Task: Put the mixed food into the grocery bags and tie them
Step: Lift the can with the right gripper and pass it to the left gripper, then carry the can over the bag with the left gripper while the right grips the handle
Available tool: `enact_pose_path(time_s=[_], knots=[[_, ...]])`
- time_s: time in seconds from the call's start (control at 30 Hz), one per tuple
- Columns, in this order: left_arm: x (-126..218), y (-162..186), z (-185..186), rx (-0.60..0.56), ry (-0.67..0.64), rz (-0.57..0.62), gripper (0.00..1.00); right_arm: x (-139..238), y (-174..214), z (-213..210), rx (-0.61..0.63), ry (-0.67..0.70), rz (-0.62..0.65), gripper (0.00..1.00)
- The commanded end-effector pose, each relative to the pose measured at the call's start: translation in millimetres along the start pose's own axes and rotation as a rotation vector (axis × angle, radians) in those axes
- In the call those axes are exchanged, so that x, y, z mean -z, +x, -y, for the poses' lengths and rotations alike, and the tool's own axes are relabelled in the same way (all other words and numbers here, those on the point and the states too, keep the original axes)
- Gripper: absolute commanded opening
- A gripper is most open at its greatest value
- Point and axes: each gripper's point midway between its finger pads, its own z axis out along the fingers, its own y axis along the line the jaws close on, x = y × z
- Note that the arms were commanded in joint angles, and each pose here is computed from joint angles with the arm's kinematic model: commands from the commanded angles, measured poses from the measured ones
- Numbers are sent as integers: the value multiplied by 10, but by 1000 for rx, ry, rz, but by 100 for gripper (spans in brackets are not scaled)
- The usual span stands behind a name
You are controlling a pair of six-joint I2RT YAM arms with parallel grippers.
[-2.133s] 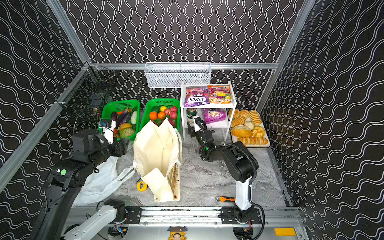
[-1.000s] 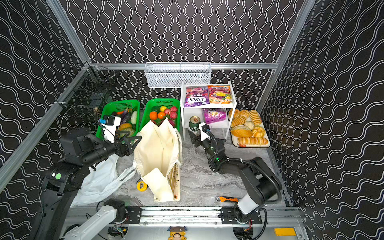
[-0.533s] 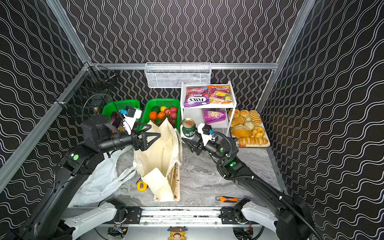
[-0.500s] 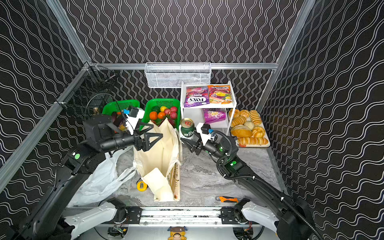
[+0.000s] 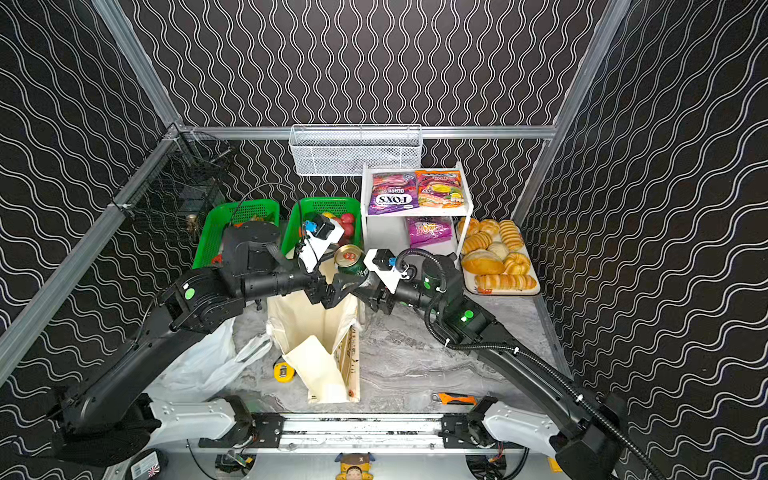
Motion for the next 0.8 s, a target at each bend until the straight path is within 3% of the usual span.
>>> enact_pose_path(time_s=[0.0,0.17,0.47,0.57,0.63,0.77], knots=[[-16,84,-22,-29,-14,-48,89,9,-170,24,136,25,37,32],[-51,144,-81,-24,-45,-92,85,8,-161,-1,209,31,34,32],[21,133,-56,-25,-36,-78,59,1,-112,0,297,43,13,35],[22,140,-27,-21,-20,-83,47,1,-107,-26,302,34,7,43],[42,134,-51,-10,-36,-77,42,9,-122,-31,268,29,2,54],[195,77,-197,29,-133,-18,35,39,-111,-13,104,41,-25,71]])
